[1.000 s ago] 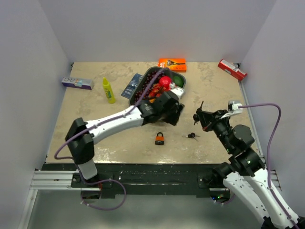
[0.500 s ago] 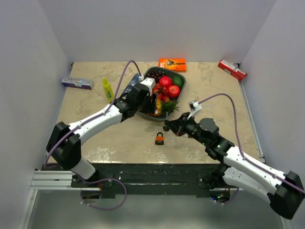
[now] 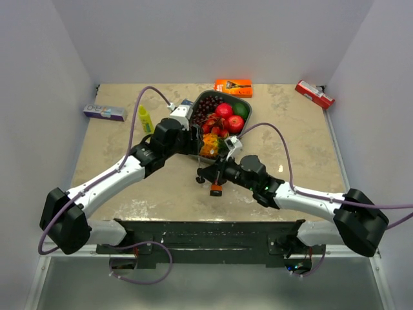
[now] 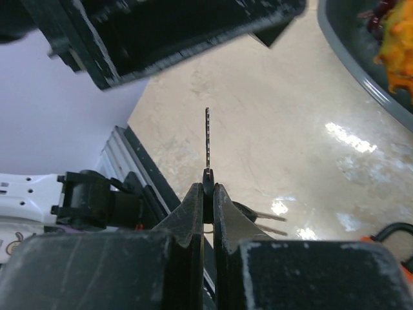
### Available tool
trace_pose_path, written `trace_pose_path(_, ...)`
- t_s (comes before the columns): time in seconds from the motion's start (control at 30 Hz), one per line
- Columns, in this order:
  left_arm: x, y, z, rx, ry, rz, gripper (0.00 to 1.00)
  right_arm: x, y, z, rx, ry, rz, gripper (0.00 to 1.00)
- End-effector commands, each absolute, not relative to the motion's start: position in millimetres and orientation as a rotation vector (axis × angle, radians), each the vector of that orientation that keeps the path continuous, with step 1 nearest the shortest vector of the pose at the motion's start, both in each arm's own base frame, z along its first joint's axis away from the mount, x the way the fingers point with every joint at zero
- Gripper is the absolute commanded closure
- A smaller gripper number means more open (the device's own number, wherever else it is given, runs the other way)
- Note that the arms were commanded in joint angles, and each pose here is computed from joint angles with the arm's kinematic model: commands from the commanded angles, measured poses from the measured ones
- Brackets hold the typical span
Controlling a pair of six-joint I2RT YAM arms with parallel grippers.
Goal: Unlock with the key
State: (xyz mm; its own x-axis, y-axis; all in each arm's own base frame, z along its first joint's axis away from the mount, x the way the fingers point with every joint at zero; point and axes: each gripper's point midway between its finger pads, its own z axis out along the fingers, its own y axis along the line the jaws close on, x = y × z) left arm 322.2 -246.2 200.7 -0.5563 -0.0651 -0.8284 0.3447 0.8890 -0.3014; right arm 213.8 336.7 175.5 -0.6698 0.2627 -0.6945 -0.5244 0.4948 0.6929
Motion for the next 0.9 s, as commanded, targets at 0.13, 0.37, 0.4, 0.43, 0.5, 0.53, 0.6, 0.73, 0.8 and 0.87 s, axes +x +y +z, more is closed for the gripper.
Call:
trace_pose_path(0.13, 323, -260, 245, 0.174, 1.935, -0.701, 1.0, 217, 366, 231, -0.226, 1.797, 1.435, 1.0)
trace_pose_path(0.37, 320, -262, 249, 0.183, 1.923, -0.728, 1.0, 216, 375, 225, -0.228, 1.812, 1.493, 1.0)
trace_pose_path(0.4, 320, -262, 249, 0.181, 1.922, -0.73, 1.0, 216, 375, 224, -0.22, 1.816, 1.502, 1.0)
trace_pose_path(0.43, 319, -263, 250, 0.184, 1.92, -0.737, 1.0, 216, 375, 223, -0.219, 1.818, 1.507, 1.0)
trace_pose_path(0.5, 317, -263, 250, 0.188, 1.916, -0.745, 1.0, 218, 373, 224, -0.206, 1.808, 1.514, 1.0)
trace_pose_path(0.53, 316, -264, 251, 0.191, 1.917, -0.751, 1.0, 219, 372, 225, -0.202, 1.807, 1.516, 1.0)
trace_pose_path(0.6, 316, -264, 252, 0.187, 1.912, -0.758, 1.0, 221, 369, 224, -0.181, 1.811, 1.519, 1.0)
trace_pose_path(0.73, 315, -264, 253, 0.186, 1.907, -0.762, 1.0, 225, 363, 224, -0.15, 1.811, 1.524, 1.0)
trace_pose_path(0.8, 312, -266, 255, 0.202, 1.905, -0.783, 1.0, 229, 361, 222, -0.132, 1.819, 1.521, 1.0)
trace_pose_path(0.87, 311, -267, 253, 0.205, 1.909, -0.788, 1.0, 232, 359, 219, -0.126, 1.831, 1.516, 1.0)
